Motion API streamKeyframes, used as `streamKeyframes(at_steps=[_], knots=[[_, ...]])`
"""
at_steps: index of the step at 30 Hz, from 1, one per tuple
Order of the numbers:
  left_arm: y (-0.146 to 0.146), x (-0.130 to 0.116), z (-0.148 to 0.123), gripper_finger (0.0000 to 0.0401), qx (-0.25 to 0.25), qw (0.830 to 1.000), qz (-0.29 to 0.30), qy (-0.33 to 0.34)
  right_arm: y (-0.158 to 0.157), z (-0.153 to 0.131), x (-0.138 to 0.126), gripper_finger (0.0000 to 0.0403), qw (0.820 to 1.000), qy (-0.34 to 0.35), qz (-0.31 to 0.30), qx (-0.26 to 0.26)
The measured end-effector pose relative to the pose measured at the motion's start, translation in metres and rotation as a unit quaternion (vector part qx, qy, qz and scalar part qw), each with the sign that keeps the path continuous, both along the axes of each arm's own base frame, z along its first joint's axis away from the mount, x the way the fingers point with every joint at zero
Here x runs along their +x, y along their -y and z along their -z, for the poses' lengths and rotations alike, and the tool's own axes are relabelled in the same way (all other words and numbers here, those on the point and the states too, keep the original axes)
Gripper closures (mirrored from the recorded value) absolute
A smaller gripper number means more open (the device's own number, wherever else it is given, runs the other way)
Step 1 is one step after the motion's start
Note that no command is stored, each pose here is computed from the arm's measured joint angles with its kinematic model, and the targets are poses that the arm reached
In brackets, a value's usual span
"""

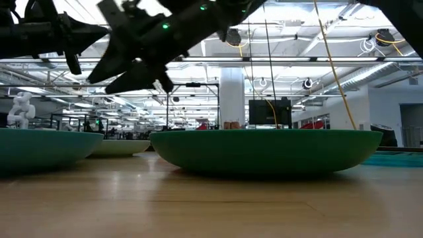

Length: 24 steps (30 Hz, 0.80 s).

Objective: Stack plastic plates
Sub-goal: Stack the blue plate on the green plate

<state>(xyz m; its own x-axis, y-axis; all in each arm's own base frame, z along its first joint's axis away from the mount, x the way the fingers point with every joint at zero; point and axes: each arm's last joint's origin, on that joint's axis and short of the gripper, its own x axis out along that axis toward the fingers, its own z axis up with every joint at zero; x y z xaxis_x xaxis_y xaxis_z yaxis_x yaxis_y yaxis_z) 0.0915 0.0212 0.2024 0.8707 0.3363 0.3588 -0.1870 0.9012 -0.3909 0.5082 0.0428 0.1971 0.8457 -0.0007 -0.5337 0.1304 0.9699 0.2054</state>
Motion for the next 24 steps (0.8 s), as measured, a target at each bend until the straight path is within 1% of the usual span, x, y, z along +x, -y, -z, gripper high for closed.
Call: streamKeyframes(at_steps=[4, 8, 10, 14, 18, 24], knots=[[0.000, 0.000, 0.000, 0.0395, 0.000, 1.000, 0.000, 0.000, -0.002, 0.000, 0.015, 0.0220, 0.999, -0.044, -0.004, -0.015], [0.000, 0.000, 0.000, 0.0395, 0.000, 1.000, 0.000, 0.000, 0.001, 0.000, 0.023, 0.0220, 0.995, -0.090, 0.026, -0.038], [0.000, 0.000, 0.000, 0.0395, 0.000, 1.000, 0.000, -0.001, 0.001, 0.000, 0.025, 0.0220, 0.993, -0.107, 0.042, -0.039], [0.000, 0.000, 0.000, 0.0395, 0.000, 1.000, 0.000, -0.001, 0.005, 0.009, 0.024, 0.0220, 0.988, -0.137, 0.075, -0.012], [0.000, 0.000, 0.000, 0.0395, 0.000, 1.000, 0.000, -0.001, 0.005, 0.020, 0.023, 0.0220, 0.983, -0.161, 0.089, 0.001], [0.000, 0.000, 0.000, 0.0395, 0.003, 1.000, -0.002, -0.003, 0.004, 0.024, 0.024, 0.0220, 0.982, -0.160, 0.096, 0.010]])
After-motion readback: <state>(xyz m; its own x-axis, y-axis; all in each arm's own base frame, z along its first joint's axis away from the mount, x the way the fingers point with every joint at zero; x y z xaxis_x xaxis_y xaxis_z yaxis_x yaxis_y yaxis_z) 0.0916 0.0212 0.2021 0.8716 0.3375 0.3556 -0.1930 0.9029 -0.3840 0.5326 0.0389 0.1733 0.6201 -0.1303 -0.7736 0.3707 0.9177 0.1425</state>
